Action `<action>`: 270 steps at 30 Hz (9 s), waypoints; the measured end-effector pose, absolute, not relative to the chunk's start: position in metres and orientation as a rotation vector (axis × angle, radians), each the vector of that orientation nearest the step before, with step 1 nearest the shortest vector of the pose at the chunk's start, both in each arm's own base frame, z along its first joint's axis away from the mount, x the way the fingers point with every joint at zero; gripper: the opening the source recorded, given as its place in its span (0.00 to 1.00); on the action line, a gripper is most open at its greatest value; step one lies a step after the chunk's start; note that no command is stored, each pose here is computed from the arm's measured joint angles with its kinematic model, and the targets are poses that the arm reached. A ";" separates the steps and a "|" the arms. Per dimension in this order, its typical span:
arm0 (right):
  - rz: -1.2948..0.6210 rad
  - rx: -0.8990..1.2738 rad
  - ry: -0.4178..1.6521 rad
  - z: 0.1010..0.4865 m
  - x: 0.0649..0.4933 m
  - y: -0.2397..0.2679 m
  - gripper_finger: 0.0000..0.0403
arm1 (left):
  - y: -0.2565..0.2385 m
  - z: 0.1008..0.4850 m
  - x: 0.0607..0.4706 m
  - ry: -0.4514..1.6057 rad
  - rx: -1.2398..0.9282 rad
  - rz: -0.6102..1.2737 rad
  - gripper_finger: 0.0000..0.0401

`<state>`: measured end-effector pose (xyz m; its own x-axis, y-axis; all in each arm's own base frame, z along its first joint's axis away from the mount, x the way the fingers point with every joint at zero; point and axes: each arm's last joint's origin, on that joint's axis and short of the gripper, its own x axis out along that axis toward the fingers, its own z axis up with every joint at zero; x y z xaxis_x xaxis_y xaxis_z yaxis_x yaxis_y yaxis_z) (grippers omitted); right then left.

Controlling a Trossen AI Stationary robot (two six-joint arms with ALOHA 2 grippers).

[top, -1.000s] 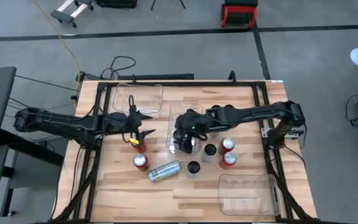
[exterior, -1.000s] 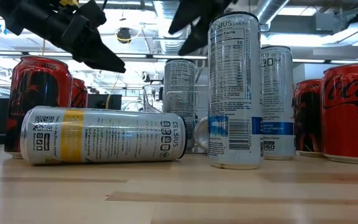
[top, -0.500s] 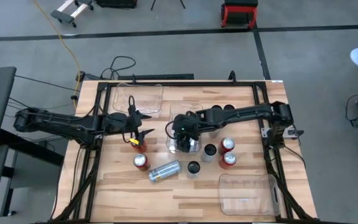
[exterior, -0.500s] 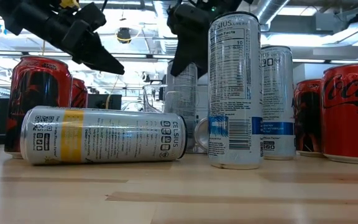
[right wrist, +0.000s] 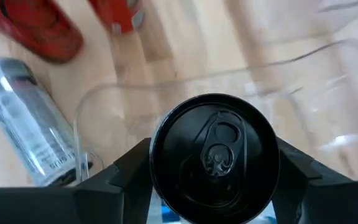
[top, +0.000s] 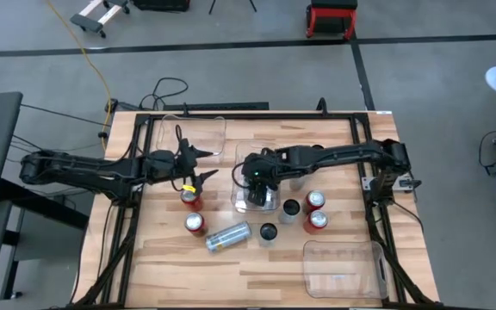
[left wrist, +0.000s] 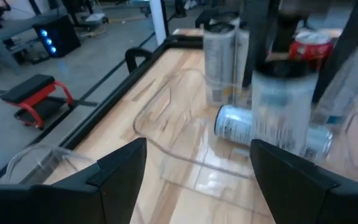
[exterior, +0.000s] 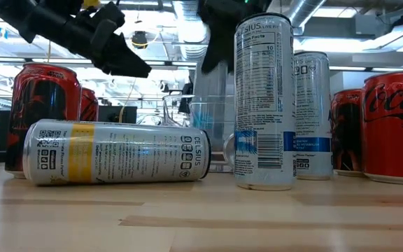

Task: Sort soda cans
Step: Remove the white blue soda can from the middle transparent bin, then adjust the white blue soda can

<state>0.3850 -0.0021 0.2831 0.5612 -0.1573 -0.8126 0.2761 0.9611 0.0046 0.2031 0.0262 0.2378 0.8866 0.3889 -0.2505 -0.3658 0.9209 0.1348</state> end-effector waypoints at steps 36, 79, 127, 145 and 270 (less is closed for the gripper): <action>-0.783 0.354 0.945 0.380 0.157 0.018 0.59 | 0.027 0.239 0.217 0.185 0.050 0.292 0.70; -0.889 0.489 0.891 0.254 0.179 0.033 0.72 | 0.107 0.224 0.357 0.393 -0.130 -0.089 0.70; -0.789 0.163 0.527 0.359 0.160 0.035 0.95 | 0.107 0.222 0.358 0.402 -0.312 0.287 0.70; -0.669 0.784 0.172 0.438 0.103 0.018 0.95 | 0.054 0.254 0.377 0.501 -0.841 0.431 0.70; -0.361 0.650 0.266 0.452 0.068 0.023 0.95 | 0.046 0.166 0.442 1.148 -0.698 0.795 0.77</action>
<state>0.0676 0.0229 0.4523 0.9044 -0.2427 -0.3509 0.4070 0.7376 0.5387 0.4420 0.0461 0.1661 0.2075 0.1836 -0.9608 -0.8346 0.5455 -0.0760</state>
